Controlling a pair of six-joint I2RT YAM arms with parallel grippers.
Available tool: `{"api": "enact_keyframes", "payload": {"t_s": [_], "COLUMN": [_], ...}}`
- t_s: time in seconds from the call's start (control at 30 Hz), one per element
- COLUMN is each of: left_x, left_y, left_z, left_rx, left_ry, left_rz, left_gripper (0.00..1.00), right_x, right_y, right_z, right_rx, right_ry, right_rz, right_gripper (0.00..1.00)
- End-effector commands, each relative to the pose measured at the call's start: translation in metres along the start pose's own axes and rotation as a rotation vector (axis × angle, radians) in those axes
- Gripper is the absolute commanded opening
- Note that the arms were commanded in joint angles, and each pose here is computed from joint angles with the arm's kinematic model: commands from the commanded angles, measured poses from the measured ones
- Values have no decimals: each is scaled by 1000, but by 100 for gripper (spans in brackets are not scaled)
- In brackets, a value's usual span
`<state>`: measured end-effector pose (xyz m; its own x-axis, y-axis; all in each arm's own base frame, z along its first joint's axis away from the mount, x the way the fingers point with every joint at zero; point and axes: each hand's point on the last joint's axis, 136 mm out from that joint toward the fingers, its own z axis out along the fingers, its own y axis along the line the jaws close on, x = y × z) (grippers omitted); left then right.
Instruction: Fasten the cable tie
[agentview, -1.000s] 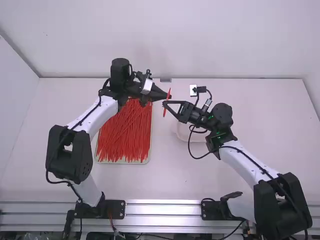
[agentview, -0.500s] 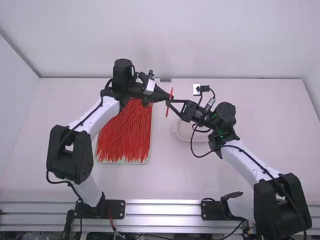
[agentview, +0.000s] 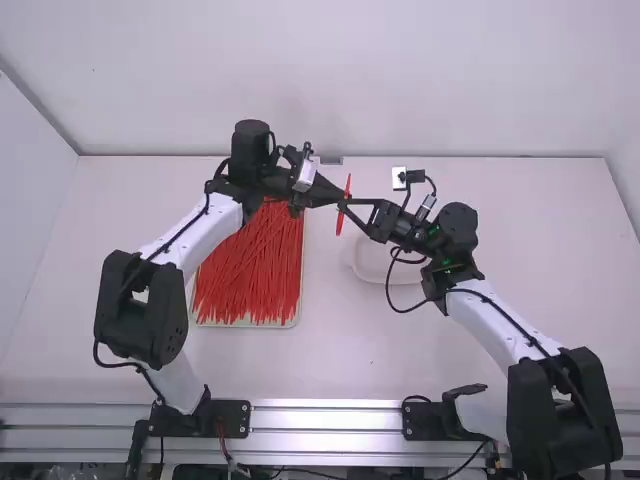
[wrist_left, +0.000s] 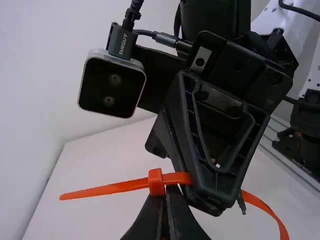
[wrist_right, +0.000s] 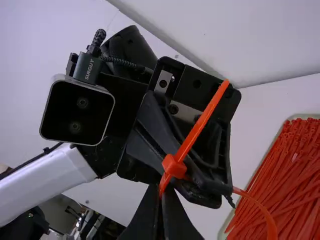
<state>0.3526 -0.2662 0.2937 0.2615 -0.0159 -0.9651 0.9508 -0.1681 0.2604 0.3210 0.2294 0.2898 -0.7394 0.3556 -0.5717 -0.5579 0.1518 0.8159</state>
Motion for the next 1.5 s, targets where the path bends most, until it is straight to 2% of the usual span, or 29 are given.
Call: {"api": "enact_keyframes", "payload": {"t_s": [0.0, 0.27, 0.3, 0.5, 0.67, 0.8, 1.23, 1.37, 1.47], "left_x": [-3, -1, -1, -1, -3, -4, -6, -7, -7], "left_y": [-18, -8, -7, -11, -16, -20, -29, -29, -29], "left_z": [4, -14, -16, -10, 0, 8, 24, 24, 24], "left_rx": [82, 37, 32, 48, 75, 94, 137, 136, 136], "left_ry": [-52, -40, -38, -41, -46, -50, -60, -61, -61], "left_rz": [3, 1, -18, -46, -85, -87, -82, -70, -73], "left_gripper": [2, 2, 1, 2, 2, 2, 2, 2, 2], "right_x": [-36, -25, -25, -28, -29, -33, -34, -33, -33], "right_y": [-1, 2, 3, 2, 3, 5, 4, 5, 5], "right_z": [-8, -7, -7, -8, -8, -9, -12, -13, -13], "right_rx": [39, 15, 13, 19, 16, 13, 10, 6, 5], "right_ry": [-135, -73, -71, -86, -93, -112, -104, -94, -91], "right_rz": [-50, -42, -44, -46, -54, -68, -69, -69, -70], "right_gripper": [0, 15, 25, 37, 41, 48, 47, 39, 22]}}
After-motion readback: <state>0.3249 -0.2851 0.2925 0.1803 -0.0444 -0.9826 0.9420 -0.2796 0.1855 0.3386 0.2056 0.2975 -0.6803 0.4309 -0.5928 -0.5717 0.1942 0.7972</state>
